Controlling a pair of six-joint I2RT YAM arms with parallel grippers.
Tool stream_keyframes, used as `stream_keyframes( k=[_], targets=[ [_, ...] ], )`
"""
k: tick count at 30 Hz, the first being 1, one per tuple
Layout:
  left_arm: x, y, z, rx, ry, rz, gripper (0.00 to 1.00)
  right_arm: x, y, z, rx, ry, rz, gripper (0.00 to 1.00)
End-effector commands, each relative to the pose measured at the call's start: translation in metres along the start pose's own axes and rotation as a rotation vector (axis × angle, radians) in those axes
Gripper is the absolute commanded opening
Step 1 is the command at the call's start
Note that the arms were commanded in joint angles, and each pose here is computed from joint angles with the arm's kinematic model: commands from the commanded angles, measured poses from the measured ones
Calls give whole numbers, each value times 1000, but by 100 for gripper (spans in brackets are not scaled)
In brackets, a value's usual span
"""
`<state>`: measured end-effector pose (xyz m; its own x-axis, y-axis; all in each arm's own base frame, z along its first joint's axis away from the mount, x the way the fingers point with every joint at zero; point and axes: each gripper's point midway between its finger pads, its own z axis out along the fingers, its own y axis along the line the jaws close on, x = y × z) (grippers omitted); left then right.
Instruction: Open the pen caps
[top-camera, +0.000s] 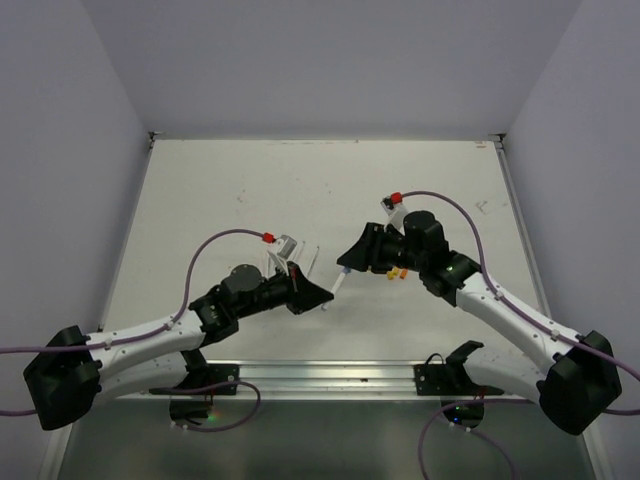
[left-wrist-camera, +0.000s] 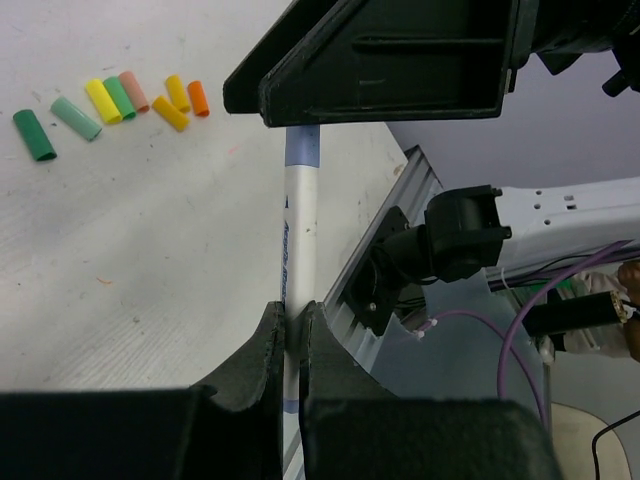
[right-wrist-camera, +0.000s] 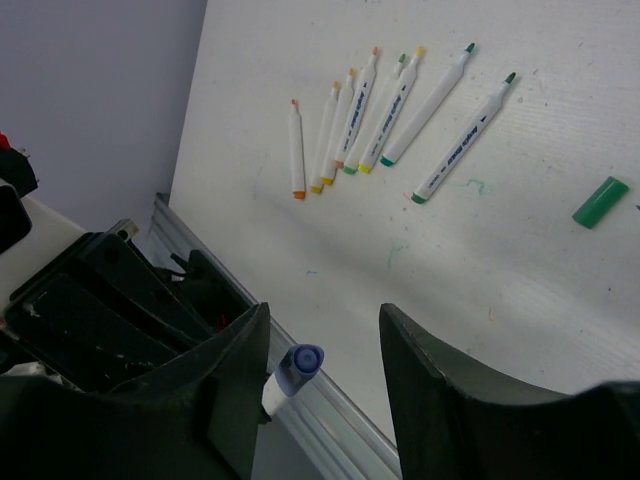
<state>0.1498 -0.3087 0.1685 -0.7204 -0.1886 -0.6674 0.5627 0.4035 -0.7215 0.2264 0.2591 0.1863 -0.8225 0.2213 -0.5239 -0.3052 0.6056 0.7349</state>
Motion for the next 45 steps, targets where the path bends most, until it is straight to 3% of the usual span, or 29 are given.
stream_keyframes(
  k=[1,4,7,15,18,24,25,26,27,29,30,31,32,34,37,45],
  targets=[
    [-24,-21,5,57,-73,16,0,-10,7,5,-7,-56,-2,49],
    [-27,-21,7,47,-78,15,0,-9,8,7,-5,-58,0,40],
    [-30,-23,10,46,-73,25,0,-9,7,9,2,-58,0,24],
    [-39,-32,15,62,-75,42,0,-7,9,16,-1,-43,3,24],
    [-39,-31,16,55,-76,47,0,-5,7,17,5,-38,6,29],
    [-38,-31,16,56,-72,50,0,-3,5,19,0,-38,3,26],
    [-37,-30,16,54,-70,50,0,-3,5,19,1,-40,1,24],
    [-36,-29,16,54,-68,49,0,-4,5,19,0,-43,-4,5],
    [-37,-30,16,56,-70,50,0,-5,6,19,2,-45,-3,0],
    [-35,-30,16,66,-65,54,0,-4,4,20,8,-37,-2,0],
    [-34,-30,17,66,-61,57,7,-4,5,20,7,-36,-2,0],
    [-33,-27,17,54,-60,59,25,-4,5,20,7,-33,1,0],
    [-32,-25,17,46,-53,60,57,-4,5,20,6,-34,1,0],
    [-31,-23,17,39,-54,75,72,-4,8,19,-3,-33,3,0],
    [-28,-21,20,39,-35,94,82,-4,13,17,-22,-30,5,0],
    [-15,-21,42,95,28,82,81,-2,19,16,-48,-18,44,0]
  ],
)
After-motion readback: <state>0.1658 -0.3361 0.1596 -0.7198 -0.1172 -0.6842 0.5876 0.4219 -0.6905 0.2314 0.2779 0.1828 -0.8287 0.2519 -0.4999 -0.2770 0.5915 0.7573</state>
